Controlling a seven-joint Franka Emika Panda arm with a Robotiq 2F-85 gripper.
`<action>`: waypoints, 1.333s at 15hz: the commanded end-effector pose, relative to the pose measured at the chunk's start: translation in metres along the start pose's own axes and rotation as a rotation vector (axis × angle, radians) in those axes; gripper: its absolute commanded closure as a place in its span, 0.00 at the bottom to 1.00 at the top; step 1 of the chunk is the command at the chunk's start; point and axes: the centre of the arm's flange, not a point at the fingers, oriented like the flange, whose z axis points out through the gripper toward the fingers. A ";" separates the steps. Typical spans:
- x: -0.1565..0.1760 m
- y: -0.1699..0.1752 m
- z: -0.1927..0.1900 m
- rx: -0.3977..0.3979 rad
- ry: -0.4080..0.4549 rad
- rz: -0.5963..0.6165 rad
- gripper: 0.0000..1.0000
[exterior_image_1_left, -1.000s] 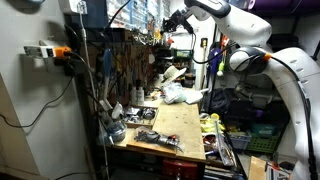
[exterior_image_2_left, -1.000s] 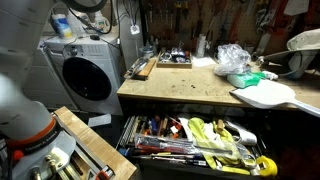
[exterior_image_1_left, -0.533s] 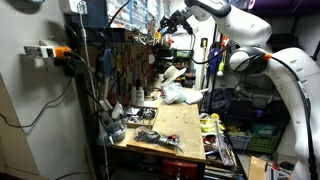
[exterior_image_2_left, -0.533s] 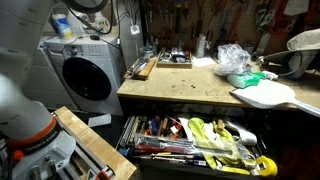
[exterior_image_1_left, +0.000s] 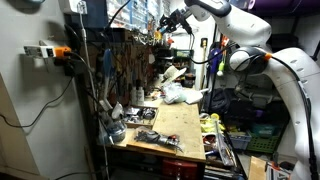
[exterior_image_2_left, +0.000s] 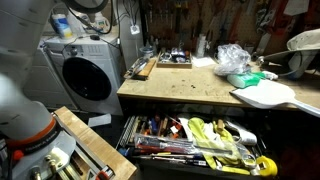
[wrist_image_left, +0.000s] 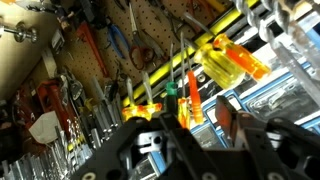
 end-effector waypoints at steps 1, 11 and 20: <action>0.060 -0.007 0.011 0.011 0.020 0.047 0.52; 0.063 -0.017 0.020 0.013 0.040 0.094 0.70; 0.062 -0.014 0.028 0.027 0.033 0.038 0.67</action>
